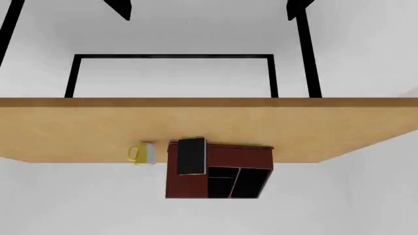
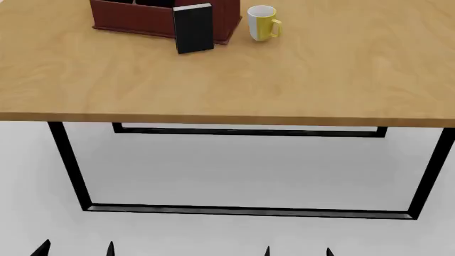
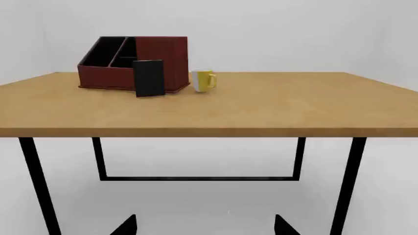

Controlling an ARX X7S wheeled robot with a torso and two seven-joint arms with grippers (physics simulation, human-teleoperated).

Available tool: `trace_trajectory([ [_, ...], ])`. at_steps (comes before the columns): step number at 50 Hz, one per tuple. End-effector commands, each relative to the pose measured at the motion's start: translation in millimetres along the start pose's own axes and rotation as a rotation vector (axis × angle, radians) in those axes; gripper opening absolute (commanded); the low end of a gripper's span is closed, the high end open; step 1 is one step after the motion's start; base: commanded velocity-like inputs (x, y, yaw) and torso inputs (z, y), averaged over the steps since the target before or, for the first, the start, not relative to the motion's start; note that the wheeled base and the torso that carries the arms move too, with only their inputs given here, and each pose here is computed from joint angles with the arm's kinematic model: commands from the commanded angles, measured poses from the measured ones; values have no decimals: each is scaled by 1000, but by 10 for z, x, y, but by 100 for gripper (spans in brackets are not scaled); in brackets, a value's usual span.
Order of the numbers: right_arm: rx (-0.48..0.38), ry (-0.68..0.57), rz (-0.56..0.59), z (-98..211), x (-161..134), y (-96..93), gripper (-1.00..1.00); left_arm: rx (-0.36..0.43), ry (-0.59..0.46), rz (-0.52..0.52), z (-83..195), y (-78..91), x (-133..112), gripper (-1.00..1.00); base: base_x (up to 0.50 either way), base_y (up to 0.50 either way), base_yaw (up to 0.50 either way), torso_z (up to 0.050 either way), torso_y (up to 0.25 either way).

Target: Pick up the book and place it in the front compartment of the caddy.

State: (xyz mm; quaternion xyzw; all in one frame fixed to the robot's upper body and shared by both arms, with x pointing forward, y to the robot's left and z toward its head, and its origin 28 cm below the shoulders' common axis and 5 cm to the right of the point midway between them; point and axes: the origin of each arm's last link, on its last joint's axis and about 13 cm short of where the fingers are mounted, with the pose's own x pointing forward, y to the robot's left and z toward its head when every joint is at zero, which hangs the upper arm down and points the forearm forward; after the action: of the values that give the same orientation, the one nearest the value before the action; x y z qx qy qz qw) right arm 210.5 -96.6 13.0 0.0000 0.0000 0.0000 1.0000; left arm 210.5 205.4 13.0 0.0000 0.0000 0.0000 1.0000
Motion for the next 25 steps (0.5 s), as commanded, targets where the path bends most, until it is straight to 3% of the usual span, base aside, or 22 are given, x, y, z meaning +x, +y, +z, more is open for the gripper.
trace_trajectory([
  [1, 0, 0, 0, 0, 0, 3, 100, 0, 0, 0, 0, 1, 0, 100, 0, 0, 0, 0, 0],
  [11, -6, 0, -2, 0, -6, -1, 100, 12, 1, -5, 16, -15, -15, 100, 0, 0, 0, 0, 0],
  [13, -11, 2, -4, -5, -6, 0, 100, -25, 29, 9, 84, -10, -15, 100, 0, 0, 0, 0, 0],
  [14, -130, -13, -1, 229, 20, -18, 100, -27, -38, 16, 452, 48, 133, 100, 0, 0, 0, 0, 0],
  [16, -150, -48, -26, 694, -39, -9, 100, -10, -47, -10, 882, 6, 7, 100, 0, 0, 0, 0, 0],
  [17, -197, -54, -36, 765, -45, -8, 100, 2, 57, -15, 870, 4, -40, 100, 0, 0, 0, 0, 0],
  [22, -203, -69, -28, 990, -74, 12, 100, 25, 71, -11, 962, 9, -48, 100, 0, 0, 0, 0, 0],
  [23, -211, -141, -4, 1303, -106, 44, 100, 51, 61, -28, 1149, 1, -89, 100, 0, 0, 0, 0, 0],
  [25, -214, -92, -9, 1379, -161, 37, 100, 57, 58, -35, 1208, -5, -109, 100, 0, 0, 0, 0, 0],
])
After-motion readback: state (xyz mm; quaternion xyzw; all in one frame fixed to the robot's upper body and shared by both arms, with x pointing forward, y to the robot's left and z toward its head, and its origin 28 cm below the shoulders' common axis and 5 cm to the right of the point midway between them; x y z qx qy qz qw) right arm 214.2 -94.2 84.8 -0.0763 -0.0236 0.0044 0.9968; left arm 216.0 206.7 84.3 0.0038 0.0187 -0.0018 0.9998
